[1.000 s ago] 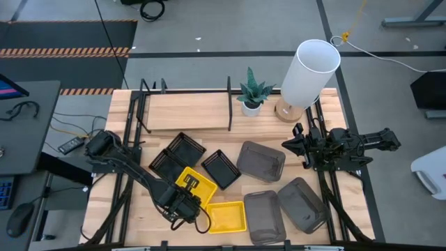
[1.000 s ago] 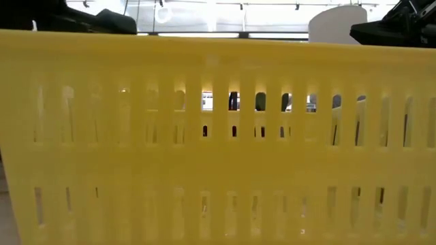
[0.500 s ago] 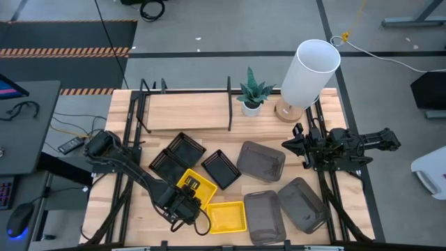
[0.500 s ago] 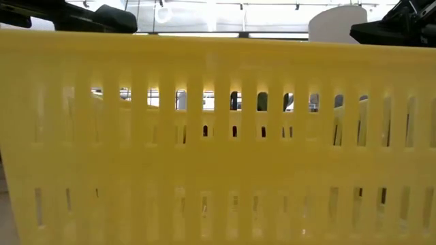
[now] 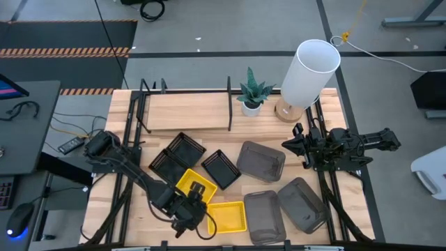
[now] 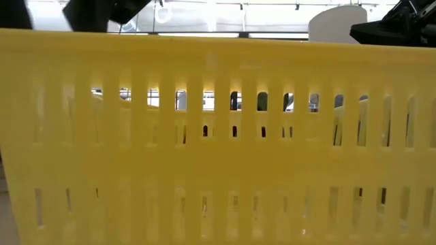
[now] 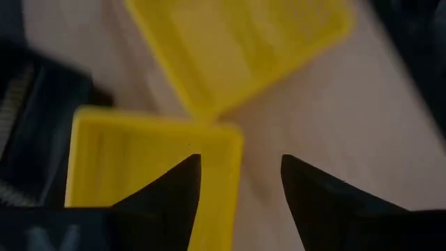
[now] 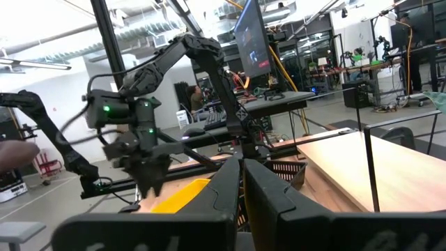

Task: Stack baskets on shelf by color
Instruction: Stack the bottom right yellow bin on top of the top yellow bin

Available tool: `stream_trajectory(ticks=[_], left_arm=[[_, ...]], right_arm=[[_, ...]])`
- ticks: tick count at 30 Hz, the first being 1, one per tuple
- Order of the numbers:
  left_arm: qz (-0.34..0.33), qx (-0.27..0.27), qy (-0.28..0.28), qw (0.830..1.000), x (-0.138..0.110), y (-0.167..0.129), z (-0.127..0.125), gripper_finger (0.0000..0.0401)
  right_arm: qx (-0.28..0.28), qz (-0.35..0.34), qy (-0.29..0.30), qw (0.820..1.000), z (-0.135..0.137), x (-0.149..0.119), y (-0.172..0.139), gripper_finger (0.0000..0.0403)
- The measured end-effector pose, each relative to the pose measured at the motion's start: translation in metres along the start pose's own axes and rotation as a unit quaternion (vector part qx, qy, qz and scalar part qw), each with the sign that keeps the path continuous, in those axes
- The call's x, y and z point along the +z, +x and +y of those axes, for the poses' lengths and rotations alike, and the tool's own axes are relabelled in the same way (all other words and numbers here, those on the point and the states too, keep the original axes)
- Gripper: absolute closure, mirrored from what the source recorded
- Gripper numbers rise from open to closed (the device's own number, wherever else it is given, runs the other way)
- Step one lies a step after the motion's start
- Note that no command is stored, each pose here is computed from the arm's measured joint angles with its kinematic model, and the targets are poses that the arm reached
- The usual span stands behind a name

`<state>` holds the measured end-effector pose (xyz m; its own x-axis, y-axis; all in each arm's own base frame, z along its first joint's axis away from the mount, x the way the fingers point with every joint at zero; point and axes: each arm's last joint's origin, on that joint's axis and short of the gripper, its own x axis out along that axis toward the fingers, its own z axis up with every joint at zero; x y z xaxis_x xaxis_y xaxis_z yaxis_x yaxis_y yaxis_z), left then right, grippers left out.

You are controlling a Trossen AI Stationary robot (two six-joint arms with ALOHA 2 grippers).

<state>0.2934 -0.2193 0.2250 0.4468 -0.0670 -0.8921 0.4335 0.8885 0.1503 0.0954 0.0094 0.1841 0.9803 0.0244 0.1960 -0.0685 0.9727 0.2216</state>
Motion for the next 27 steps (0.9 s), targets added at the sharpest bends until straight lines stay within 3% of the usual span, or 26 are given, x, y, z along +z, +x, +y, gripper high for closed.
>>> stream_trajectory(ticks=[10,18,22,27], left_arm=[[-0.141,-0.031,0.139,0.98,0.022,0.017,-0.05,0.0226],[-0.055,-0.011,0.227,0.972,0.047,0.03,-0.067,0.0228],[0.014,-0.001,0.289,0.957,0.049,0.042,-0.067,0.0228],[0.036,0.029,0.352,0.935,0.049,0.053,-0.064,0.0228]], right_arm=[[0.0,-0.002,0.0,1.0,0.0,0.0,0.0,0.0376],[0.001,-0.004,0.0,1.0,0.0,0.001,0.0,0.0376],[0.001,-0.006,0.001,1.0,0.0,0.001,0.0,0.0376],[0.001,-0.007,0.001,1.0,0.0,0.001,0.0,0.0376]])
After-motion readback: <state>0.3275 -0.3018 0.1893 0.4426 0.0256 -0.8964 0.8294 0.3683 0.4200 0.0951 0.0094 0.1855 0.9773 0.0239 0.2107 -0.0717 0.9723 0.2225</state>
